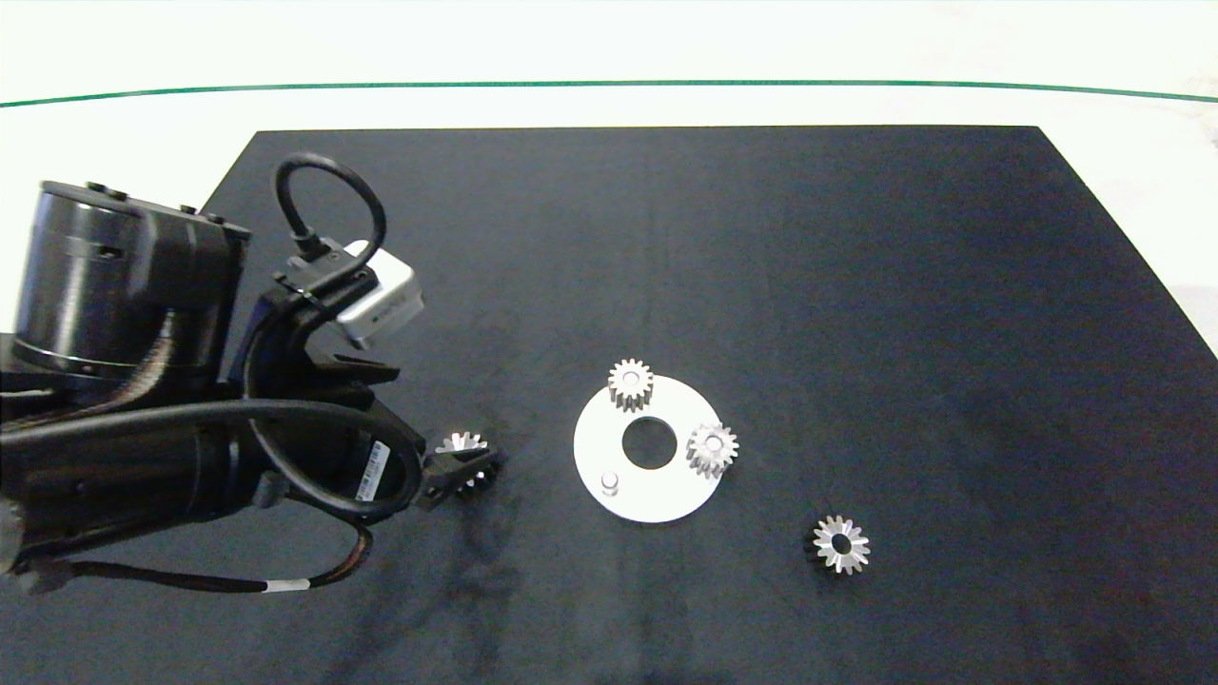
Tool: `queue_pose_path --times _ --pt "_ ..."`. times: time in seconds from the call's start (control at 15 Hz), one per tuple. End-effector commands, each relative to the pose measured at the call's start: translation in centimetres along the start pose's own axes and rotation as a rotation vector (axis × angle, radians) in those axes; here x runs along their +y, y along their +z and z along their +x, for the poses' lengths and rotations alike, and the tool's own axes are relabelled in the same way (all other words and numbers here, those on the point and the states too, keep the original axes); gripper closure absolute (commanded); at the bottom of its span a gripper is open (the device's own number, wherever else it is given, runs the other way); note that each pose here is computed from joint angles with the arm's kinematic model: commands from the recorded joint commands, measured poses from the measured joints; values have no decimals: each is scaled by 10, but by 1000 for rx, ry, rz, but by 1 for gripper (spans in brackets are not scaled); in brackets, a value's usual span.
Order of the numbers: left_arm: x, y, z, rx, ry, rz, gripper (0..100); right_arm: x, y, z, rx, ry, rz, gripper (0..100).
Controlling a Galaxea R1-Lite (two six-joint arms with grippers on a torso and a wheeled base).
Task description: Remove an incorrectly installed larger gear and replace it with the correct smaller gear
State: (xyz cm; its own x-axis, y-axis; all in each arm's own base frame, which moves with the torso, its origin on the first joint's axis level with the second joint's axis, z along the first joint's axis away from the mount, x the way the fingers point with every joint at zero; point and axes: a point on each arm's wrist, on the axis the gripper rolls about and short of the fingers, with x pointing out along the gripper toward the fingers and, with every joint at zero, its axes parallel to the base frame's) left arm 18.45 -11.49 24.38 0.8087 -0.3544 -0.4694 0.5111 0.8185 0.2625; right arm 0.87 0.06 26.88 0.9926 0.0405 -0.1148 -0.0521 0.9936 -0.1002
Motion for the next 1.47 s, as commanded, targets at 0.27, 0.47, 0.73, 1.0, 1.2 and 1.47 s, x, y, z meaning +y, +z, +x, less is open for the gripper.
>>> queue_pose_path --times 0.27,0.47,0.73,1.0,1.2,1.47 --pt "32 4 -79 -215 168 -117 0 14 -14 35 253 337 -160 0" --pt "39 -2 -106 -275 244 -141 0 29 -16 55 334 472 -224 0" --pt "45 -5 -135 -349 329 -179 0 49 -18 94 412 513 -304 0" --pt "42 -10 -158 -413 363 -184 0 78 -24 125 447 545 -393 0" --pt "41 -12 -166 -434 378 -187 0 103 -32 141 485 590 -451 0" --pt "41 -13 -169 -438 387 -188 0 128 -50 171 547 591 -483 0"
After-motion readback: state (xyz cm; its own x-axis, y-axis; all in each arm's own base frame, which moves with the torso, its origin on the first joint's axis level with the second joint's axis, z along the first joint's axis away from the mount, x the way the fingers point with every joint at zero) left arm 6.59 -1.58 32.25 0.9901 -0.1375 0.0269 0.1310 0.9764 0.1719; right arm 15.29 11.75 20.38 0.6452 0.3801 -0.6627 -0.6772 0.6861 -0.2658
